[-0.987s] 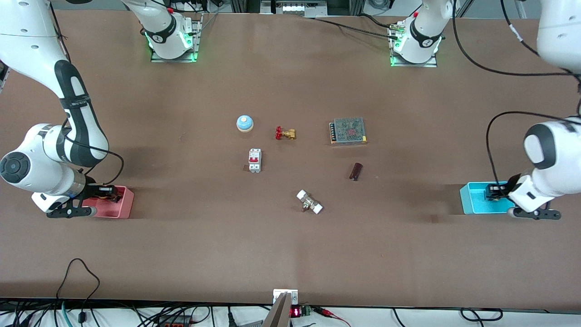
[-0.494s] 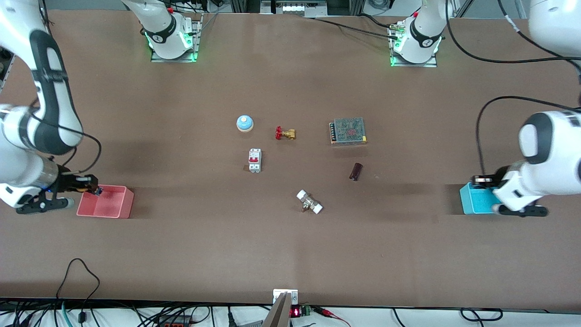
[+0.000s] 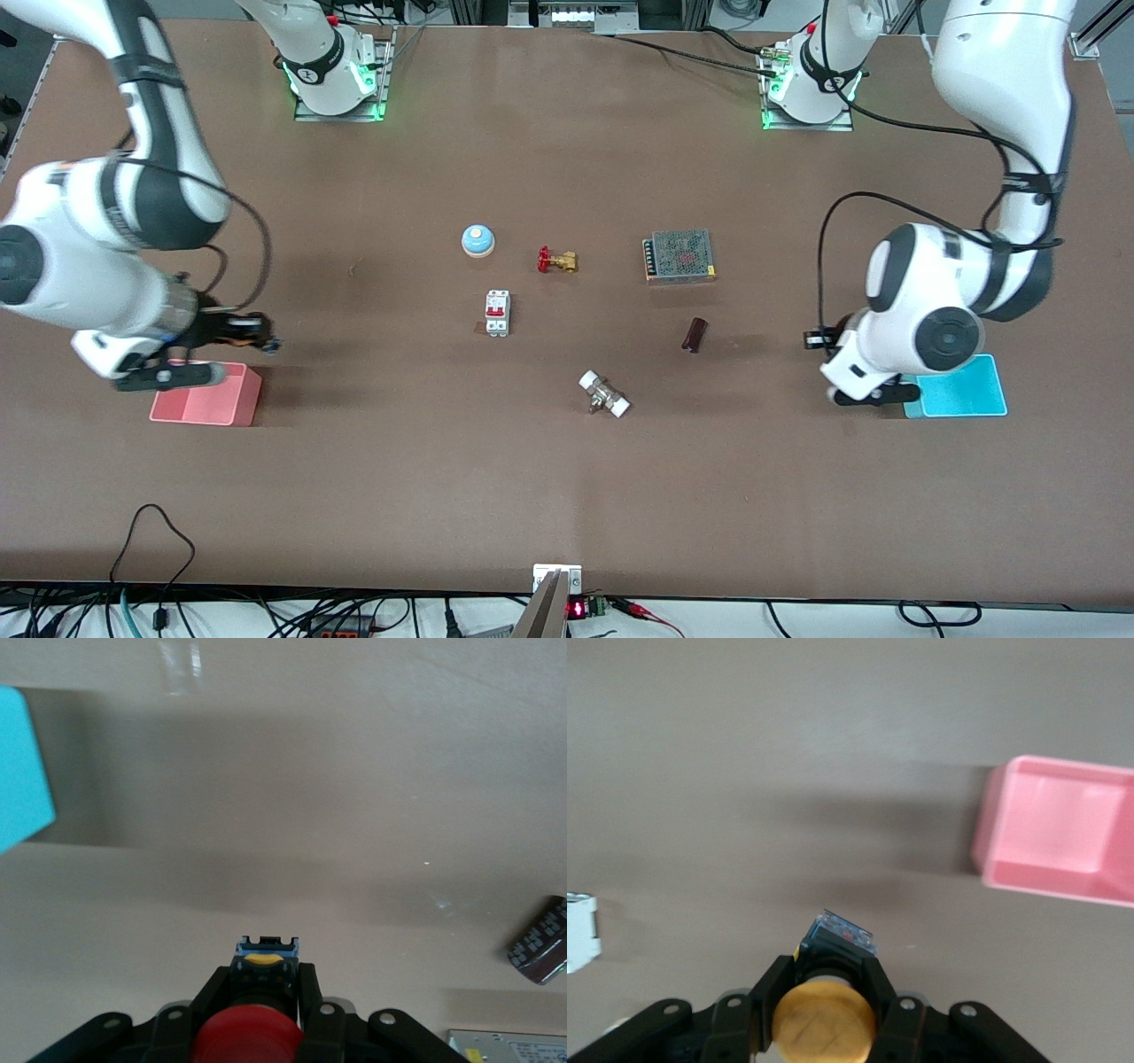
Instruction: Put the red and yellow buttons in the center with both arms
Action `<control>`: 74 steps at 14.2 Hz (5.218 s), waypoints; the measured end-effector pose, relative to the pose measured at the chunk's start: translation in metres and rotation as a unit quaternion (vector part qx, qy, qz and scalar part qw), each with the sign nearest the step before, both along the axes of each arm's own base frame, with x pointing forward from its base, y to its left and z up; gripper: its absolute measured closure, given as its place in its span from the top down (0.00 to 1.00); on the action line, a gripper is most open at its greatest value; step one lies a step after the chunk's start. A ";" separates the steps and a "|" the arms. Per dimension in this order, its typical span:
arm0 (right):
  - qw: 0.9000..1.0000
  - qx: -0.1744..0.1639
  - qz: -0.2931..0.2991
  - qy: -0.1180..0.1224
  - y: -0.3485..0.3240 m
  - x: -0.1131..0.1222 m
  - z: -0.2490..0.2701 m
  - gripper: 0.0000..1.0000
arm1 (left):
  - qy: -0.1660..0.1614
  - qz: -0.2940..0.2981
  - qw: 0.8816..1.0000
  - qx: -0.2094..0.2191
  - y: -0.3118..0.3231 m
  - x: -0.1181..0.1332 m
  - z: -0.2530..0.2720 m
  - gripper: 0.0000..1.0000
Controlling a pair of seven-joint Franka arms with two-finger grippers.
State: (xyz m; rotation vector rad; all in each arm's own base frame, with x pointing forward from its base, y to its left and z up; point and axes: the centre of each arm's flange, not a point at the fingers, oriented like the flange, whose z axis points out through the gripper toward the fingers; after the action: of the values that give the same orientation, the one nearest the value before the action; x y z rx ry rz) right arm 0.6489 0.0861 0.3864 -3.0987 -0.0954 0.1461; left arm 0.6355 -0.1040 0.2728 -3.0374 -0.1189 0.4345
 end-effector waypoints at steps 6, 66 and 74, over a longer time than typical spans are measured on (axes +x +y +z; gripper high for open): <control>1.000 -0.003 0.006 0.001 0.069 -0.007 -0.050 0.39 | -0.058 0.021 0.998 -0.020 -0.041 -0.034 -0.049 0.36; 0.999 -0.034 -0.041 -0.011 -0.017 -0.076 0.190 1.00 | -0.122 -0.117 0.985 -0.046 0.049 -0.071 0.310 1.00; 0.999 -0.035 -0.041 -0.008 -0.017 -0.076 0.188 1.00 | -0.121 -0.112 0.985 -0.045 0.022 -0.076 0.311 1.00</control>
State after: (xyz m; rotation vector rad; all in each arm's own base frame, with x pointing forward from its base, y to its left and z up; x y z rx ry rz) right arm 0.5726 0.0690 0.5745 -3.1672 0.0372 0.1240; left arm 0.5598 -0.0823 0.5838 -3.1288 0.2329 0.0559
